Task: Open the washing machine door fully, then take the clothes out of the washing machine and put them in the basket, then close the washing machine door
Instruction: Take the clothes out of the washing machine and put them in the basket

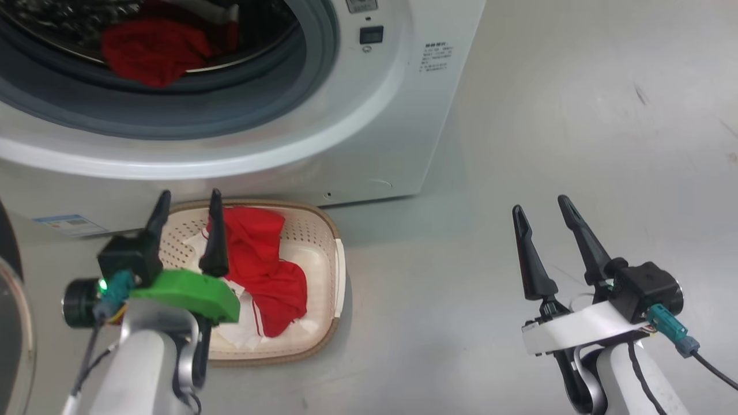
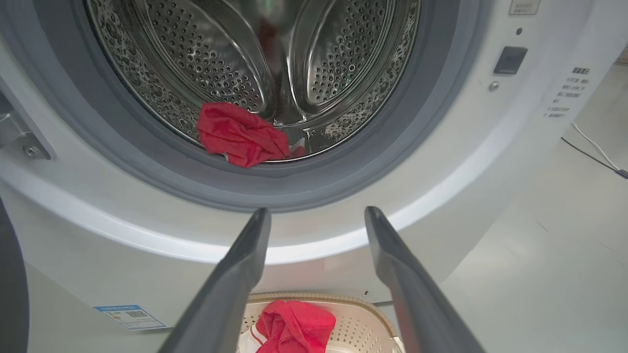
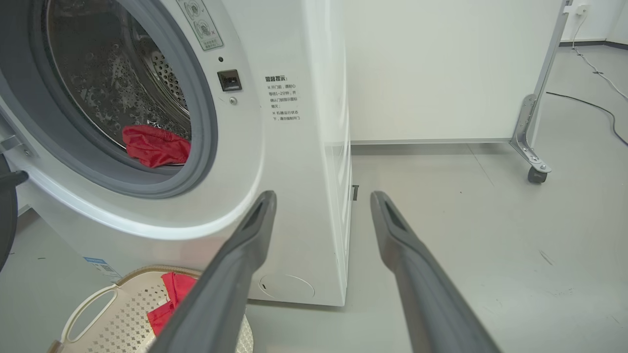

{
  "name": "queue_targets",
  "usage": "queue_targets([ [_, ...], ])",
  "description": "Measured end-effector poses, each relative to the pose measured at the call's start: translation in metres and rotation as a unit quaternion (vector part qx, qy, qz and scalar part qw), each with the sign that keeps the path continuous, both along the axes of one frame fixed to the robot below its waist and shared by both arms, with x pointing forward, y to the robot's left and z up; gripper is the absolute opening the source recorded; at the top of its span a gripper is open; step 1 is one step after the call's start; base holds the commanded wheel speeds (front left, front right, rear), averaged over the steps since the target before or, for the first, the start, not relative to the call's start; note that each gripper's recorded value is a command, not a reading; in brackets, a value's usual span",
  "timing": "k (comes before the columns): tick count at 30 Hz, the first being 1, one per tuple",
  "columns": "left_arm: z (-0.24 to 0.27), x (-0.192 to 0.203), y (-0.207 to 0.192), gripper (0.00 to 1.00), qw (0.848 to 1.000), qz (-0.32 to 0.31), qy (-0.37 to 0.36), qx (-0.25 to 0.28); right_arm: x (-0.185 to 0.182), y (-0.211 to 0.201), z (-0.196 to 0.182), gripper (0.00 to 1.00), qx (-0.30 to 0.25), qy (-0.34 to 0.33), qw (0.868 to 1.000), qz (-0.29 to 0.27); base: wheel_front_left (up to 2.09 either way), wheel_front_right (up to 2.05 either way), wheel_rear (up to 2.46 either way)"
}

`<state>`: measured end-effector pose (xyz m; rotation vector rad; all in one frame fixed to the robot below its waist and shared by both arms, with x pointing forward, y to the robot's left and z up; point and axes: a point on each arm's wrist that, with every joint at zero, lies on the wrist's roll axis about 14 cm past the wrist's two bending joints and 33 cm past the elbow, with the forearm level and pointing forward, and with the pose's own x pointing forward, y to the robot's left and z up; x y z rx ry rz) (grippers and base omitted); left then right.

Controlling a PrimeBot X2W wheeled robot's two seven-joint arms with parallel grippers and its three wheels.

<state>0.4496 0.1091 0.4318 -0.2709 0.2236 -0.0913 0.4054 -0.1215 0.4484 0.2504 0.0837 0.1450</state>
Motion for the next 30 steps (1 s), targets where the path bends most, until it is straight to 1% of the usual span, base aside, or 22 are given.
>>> queue_targets([
  [4, -0.018, 0.023, -0.003, 1.0, 0.999, -0.007, 0.033, -0.005, 0.01, -0.005, -0.006, 1.0, 0.002, 0.004, 1.0, -0.007, 0.0, 0.0, 0.0],
  [9, -0.049, 0.048, -0.004, 1.0, 0.996, -0.028, 0.086, 0.014, 0.021, -0.011, -0.015, 1.0, 0.011, 0.013, 1.0, -0.016, 0.0, 0.0, 0.0],
  [14, -0.068, 0.077, -0.011, 1.0, 0.991, -0.054, 0.118, 0.02, 0.028, -0.019, -0.028, 1.0, 0.015, 0.028, 0.999, -0.028, 0.0, 0.0, 0.0],
  [18, -0.077, 0.1, -0.018, 1.0, 0.989, -0.071, 0.133, 0.013, 0.032, -0.025, -0.038, 1.0, 0.014, 0.038, 0.998, -0.037, 0.0, 0.0, 0.0],
  [21, -0.084, 0.116, -0.018, 1.0, 0.986, -0.081, 0.143, 0.019, 0.034, -0.029, -0.043, 1.0, 0.013, 0.045, 0.998, -0.041, 0.0, 0.0, 0.0],
  [25, -0.086, 0.14, -0.013, 1.0, 0.984, -0.091, 0.147, 0.039, 0.036, -0.034, -0.051, 1.0, 0.019, 0.055, 0.997, -0.05, 0.0, 0.0, 0.0],
  [30, -0.079, 0.17, -0.002, 1.0, 0.982, -0.098, 0.138, 0.08, 0.037, -0.037, -0.058, 1.0, 0.023, 0.064, 0.996, -0.054, 0.0, 0.0, 0.0],
])
